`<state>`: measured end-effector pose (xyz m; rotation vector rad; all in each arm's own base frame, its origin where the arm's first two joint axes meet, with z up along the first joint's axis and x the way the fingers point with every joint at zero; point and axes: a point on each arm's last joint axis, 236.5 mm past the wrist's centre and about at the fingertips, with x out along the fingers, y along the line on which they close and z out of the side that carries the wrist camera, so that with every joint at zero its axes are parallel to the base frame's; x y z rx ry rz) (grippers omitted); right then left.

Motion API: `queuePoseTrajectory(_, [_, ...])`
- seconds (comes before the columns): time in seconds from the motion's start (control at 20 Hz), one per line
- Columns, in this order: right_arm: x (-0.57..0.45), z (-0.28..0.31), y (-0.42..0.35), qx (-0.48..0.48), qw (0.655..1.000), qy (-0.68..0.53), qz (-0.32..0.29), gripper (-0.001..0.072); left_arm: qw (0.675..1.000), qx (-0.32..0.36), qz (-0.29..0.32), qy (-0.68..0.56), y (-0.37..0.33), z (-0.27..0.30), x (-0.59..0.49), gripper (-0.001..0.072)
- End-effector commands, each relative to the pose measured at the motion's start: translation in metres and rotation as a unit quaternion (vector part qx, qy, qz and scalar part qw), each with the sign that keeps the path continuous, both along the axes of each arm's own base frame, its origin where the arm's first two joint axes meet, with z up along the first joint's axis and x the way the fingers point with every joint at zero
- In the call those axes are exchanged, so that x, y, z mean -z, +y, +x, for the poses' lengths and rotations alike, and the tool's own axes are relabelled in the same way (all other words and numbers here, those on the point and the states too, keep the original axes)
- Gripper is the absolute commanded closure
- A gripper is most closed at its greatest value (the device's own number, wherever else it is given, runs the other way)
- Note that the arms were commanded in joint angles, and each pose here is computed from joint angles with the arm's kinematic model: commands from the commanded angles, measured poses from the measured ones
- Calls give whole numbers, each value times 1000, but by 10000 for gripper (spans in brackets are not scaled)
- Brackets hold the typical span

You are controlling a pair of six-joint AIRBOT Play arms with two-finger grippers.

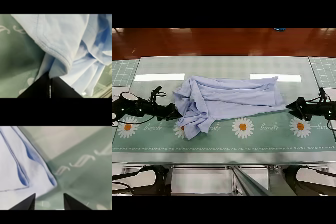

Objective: Fold the shirts.

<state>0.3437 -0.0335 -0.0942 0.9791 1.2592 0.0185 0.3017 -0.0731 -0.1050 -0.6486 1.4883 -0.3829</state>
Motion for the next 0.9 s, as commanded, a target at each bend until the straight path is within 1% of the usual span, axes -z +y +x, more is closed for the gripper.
queuePoseTrajectory(0.0, [10,26,17,-27,1000,1,8,308,1000,0,3,0,1,0,1,691])
queuePoseTrajectory(0.1, [14,43,25,-33,999,-1,2,308,1000,0,3,0,1,0,1,690])
queuePoseTrajectory(0.15, [16,50,27,-31,1000,-1,1,319,1000,0,3,0,1,0,1,690])
queuePoseTrajectory(0.2, [17,56,29,-34,999,-2,1,372,1000,0,3,0,1,0,1,691])
queuePoseTrajectory(0.25, [17,60,31,-39,999,-3,0,431,1000,0,3,0,1,0,1,690])
queuePoseTrajectory(0.35, [16,63,35,-63,998,-17,-7,680,1000,0,3,-1,1,1,0,690])
queuePoseTrajectory(0.45, [5,62,37,-84,996,-19,-7,681,1000,2,3,-15,2,10,-9,690])
queuePoseTrajectory(0.6, [-53,75,24,-113,990,-68,-57,682,997,2,-25,-69,-3,39,-59,691])
queuePoseTrajectory(0.75, [-164,97,11,-114,970,-175,-125,682,982,-12,-45,-185,-1,79,-150,691])
queuePoseTrajectory(0.85, [-261,100,9,-99,944,-265,-171,682,959,-26,-56,-276,4,97,-229,691])
